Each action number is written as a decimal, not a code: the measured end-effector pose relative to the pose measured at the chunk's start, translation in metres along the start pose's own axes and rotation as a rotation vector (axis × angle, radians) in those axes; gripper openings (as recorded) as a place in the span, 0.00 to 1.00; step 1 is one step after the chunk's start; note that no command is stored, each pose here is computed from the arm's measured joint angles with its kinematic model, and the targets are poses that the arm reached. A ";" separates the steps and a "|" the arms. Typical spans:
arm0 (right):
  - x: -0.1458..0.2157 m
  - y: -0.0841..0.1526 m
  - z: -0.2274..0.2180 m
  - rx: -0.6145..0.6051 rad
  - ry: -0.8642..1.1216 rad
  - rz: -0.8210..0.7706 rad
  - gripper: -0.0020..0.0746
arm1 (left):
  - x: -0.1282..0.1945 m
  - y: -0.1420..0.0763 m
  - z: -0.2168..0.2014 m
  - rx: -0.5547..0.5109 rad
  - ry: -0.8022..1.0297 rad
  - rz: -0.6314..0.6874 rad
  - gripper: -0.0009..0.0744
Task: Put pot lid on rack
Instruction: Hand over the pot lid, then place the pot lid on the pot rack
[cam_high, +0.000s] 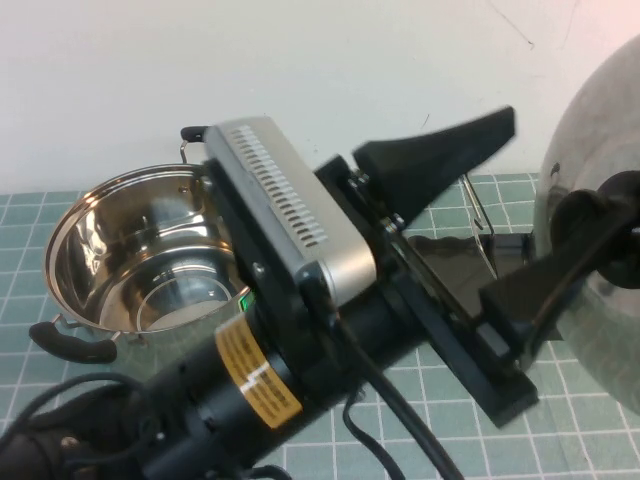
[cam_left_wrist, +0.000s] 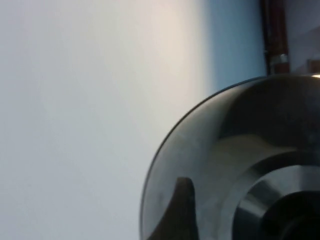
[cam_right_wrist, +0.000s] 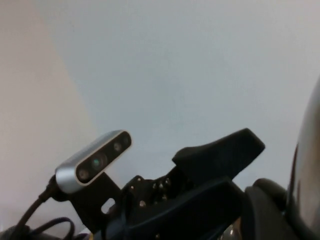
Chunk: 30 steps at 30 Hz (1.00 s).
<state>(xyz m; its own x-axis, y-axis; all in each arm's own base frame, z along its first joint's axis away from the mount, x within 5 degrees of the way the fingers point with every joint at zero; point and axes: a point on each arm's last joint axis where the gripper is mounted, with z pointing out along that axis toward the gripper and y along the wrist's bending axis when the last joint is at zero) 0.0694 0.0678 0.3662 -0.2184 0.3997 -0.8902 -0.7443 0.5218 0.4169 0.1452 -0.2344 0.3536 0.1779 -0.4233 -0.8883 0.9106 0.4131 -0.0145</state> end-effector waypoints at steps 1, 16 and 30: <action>0.000 0.000 0.000 0.003 -0.002 -0.004 0.18 | -0.003 0.002 -0.001 -0.025 0.006 0.030 0.81; -0.024 -0.061 0.039 0.171 0.063 -0.144 0.18 | -0.046 0.038 -0.048 -0.563 0.282 0.102 0.07; -0.003 -0.182 0.145 0.181 0.328 -0.056 0.18 | -0.051 0.041 -0.085 -0.756 0.513 -0.078 0.01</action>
<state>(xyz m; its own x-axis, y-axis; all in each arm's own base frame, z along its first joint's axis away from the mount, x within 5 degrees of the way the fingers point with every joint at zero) 0.2968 0.0807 0.3190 -0.3927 0.1193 -0.9119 -0.6436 0.6726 0.3652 0.1419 -0.1273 0.3596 -0.2261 -0.1367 -0.9645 0.3940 0.8927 -0.2189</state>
